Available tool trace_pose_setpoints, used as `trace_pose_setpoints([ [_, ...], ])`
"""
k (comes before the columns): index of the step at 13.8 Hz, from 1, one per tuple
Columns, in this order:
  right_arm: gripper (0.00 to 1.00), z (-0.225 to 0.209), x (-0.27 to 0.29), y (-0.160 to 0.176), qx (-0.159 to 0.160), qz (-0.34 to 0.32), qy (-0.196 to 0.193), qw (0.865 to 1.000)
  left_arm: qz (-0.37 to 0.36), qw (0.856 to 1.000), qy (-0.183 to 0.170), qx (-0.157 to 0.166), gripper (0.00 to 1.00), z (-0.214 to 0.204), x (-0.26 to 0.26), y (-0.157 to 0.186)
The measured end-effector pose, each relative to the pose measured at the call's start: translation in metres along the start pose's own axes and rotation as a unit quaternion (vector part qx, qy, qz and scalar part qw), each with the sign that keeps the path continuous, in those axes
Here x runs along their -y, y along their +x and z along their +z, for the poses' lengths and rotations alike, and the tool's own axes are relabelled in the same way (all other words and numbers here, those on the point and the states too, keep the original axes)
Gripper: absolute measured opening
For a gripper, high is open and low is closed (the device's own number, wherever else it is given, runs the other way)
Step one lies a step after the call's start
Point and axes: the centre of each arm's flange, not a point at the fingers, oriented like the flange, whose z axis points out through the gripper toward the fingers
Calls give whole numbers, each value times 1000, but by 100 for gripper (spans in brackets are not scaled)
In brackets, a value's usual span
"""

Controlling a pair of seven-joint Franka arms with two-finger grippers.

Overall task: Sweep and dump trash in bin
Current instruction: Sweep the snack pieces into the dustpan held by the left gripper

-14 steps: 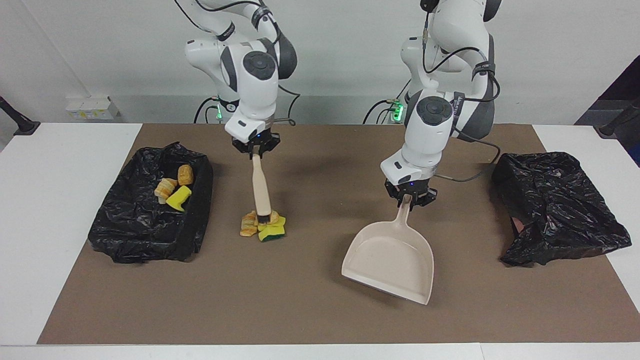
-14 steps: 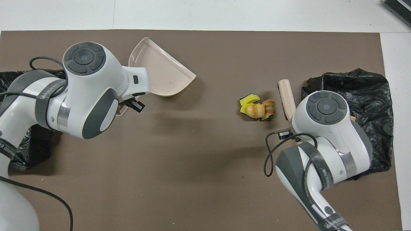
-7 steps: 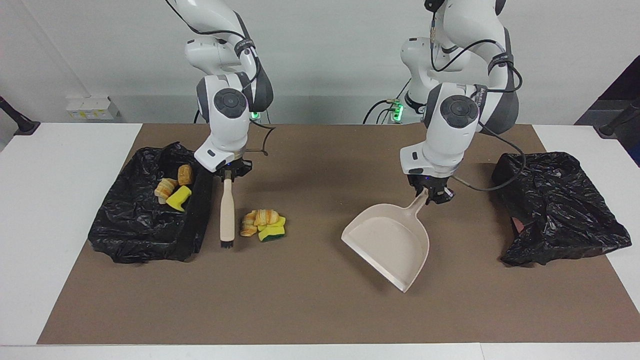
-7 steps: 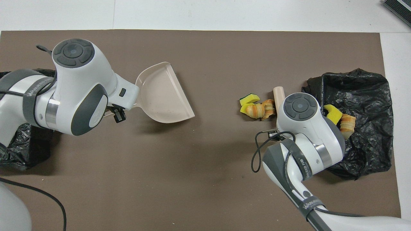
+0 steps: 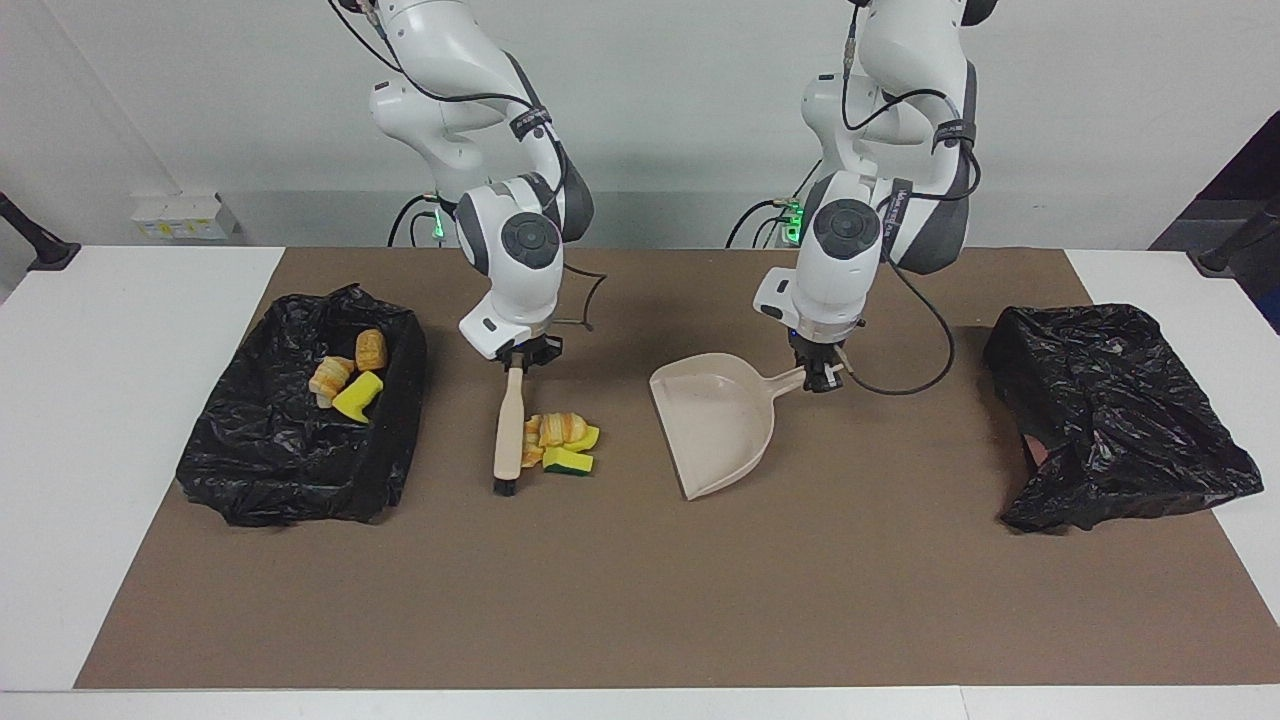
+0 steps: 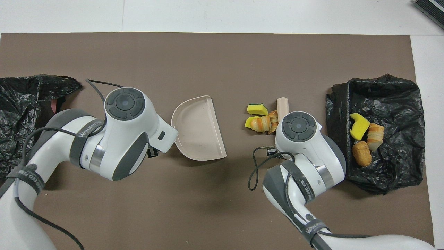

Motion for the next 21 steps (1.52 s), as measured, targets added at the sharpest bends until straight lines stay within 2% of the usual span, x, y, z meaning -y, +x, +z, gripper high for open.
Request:
trace_pose_setpoints([
  [5,27,2,63,-10,3,-9,91,996,-3,1000,4,3,31,-1,-29,27],
  [8,27,-18,103,-16,33,-15,184,982,-5,1000,8,-1,31,1,-33,27],
  [10,27,-31,120,-21,39,-24,213,976,-4,1000,14,-7,31,7,-35,27],
  [13,27,-56,117,-24,39,-39,205,977,3,1000,23,-17,31,18,-41,31],
  [17,27,-87,76,-11,-8,-80,109,991,2,999,25,-20,31,19,-40,31],
  [21,27,-86,58,-1,-17,-125,57,990,1,999,26,-21,31,21,-37,27],
])
